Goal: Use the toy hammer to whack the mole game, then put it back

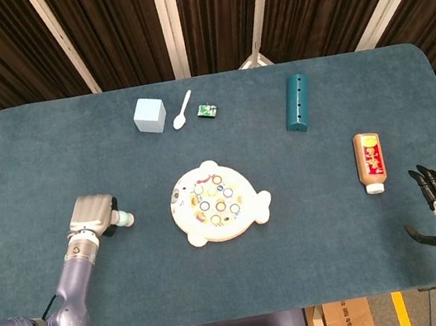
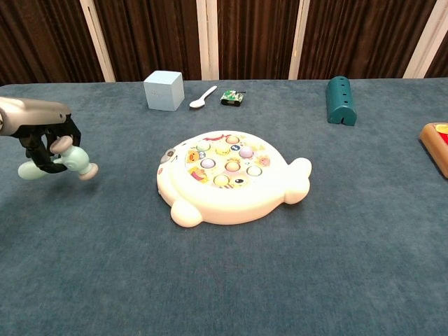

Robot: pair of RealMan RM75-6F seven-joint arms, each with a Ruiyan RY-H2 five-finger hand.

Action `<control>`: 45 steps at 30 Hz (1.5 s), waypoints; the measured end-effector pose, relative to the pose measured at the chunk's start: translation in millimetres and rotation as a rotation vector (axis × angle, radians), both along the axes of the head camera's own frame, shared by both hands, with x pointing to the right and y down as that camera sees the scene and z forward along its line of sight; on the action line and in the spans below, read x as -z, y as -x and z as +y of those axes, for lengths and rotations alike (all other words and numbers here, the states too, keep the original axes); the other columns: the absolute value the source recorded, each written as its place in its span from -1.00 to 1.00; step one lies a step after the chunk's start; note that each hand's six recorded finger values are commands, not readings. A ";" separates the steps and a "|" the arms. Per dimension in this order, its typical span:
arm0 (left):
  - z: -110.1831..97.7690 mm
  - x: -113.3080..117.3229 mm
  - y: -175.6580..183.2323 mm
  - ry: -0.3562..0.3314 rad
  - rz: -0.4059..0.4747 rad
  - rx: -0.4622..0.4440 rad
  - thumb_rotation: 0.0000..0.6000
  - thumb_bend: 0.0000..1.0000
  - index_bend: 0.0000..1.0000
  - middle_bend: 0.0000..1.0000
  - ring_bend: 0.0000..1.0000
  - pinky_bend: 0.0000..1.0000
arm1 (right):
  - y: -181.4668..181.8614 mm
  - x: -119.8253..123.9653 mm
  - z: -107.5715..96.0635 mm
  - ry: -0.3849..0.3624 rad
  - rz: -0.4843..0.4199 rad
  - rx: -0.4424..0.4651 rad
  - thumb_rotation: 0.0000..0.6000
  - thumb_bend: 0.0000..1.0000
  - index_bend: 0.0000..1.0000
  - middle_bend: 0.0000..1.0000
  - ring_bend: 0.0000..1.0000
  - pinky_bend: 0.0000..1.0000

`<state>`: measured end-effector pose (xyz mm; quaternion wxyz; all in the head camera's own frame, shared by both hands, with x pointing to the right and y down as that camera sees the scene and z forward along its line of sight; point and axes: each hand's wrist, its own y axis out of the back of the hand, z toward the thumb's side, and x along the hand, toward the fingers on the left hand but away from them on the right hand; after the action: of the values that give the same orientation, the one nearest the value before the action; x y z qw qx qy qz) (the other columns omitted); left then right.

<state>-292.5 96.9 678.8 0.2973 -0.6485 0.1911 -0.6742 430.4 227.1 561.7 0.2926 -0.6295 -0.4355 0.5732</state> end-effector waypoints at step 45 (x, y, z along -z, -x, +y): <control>3.5 -19.7 0.7 -0.006 -0.011 0.004 1.00 0.15 -0.05 -0.22 -0.34 -0.16 | 0.6 0.3 0.3 -0.003 -0.001 0.003 1.00 -0.49 -1.00 -1.00 -1.00 -1.00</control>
<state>-293.2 100.4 698.5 0.2990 -0.6435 0.1925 -0.6778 429.9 227.4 561.4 0.2944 -0.6300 -0.4355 0.5717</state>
